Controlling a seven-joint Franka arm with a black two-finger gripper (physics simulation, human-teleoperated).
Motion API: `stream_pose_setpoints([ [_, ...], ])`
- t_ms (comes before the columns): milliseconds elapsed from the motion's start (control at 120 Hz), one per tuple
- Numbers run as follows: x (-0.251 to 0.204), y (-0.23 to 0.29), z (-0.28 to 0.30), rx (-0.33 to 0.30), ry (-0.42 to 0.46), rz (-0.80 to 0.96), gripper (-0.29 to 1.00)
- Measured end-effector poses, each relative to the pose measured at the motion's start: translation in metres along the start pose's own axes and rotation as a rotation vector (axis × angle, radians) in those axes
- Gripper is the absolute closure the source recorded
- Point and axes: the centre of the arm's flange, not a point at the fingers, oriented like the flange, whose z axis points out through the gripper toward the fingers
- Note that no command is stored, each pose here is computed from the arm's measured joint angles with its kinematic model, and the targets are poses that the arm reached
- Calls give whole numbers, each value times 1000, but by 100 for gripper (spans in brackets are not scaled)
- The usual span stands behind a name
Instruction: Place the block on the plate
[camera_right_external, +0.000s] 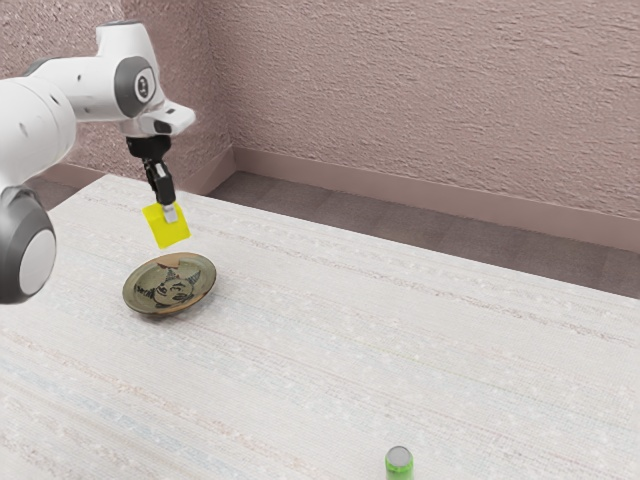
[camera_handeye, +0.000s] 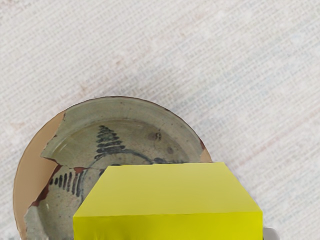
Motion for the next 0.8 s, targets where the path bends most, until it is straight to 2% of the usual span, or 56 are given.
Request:
stream_pose_setpoints([
  [200, -31, -20, 6, -15, 4, 0, 57],
  [483, -51, -27, 57, -73, -6, 22, 57],
  [800, -44, -30, 94, -77, -19, 66, 58],
])
